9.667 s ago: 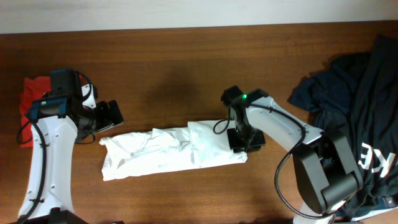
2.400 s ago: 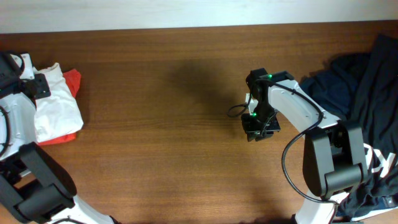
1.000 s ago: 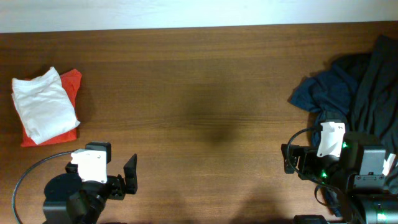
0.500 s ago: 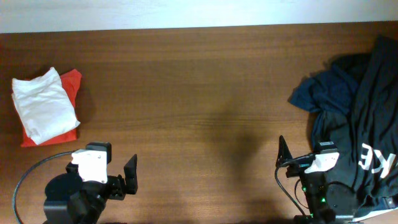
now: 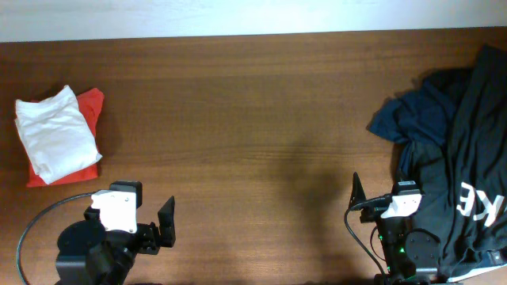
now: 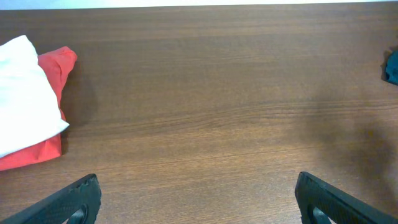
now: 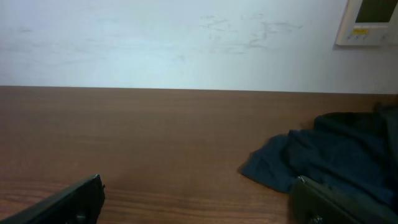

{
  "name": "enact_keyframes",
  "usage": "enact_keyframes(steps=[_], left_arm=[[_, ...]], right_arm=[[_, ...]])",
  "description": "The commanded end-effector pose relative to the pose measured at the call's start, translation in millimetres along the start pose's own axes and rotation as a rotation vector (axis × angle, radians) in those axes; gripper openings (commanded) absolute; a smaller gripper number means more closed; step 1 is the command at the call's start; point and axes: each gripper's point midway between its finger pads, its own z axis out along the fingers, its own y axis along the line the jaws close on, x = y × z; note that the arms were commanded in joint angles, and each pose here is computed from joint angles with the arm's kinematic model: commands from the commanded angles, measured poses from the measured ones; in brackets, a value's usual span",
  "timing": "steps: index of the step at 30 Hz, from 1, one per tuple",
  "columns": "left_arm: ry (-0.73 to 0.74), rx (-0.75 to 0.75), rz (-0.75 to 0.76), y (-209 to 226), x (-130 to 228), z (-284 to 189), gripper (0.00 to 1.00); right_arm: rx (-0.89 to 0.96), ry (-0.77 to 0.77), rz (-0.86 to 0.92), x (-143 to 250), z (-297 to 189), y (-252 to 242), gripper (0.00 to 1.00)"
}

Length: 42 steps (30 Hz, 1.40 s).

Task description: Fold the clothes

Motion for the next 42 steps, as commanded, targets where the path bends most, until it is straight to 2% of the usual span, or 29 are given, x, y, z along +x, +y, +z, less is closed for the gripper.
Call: enact_keyframes(steps=[1, 8, 10, 13, 15, 21, 23, 42], left_arm=[[-0.008, -0.008, -0.009, 1, -1, -1, 0.99], [0.000, -0.031, 0.019, 5, 2, -2, 0.99], [0.015, -0.068, 0.031, 12, 13, -2, 0.99], [-0.020, -0.072, 0.033, 15, 48, 20, 0.99], [-0.132, -0.068, 0.040, 18, 60, 45, 0.99], [-0.536, -0.065, 0.057, 23, 40, 90, 0.99], [-0.496, -0.072, 0.043, 25, 48, 94, 0.99], [-0.495, -0.073, 0.043, 25, 48, 95, 0.99]], right_arm=[[0.010, 0.000, -0.002, 2, 0, -1, 0.99], [0.010, 0.000, -0.002, 2, 0, -1, 0.99], [0.010, 0.000, -0.002, 2, 0, -1, 0.99], [0.010, 0.000, -0.002, 2, 0, -1, 0.99], [0.010, 0.000, -0.002, 2, 0, -1, 0.99], [0.010, 0.000, -0.002, 2, 0, -1, 0.99], [0.010, 0.000, -0.002, 2, 0, -1, 0.99], [0.010, 0.000, -0.002, 2, 0, -1, 0.99]])
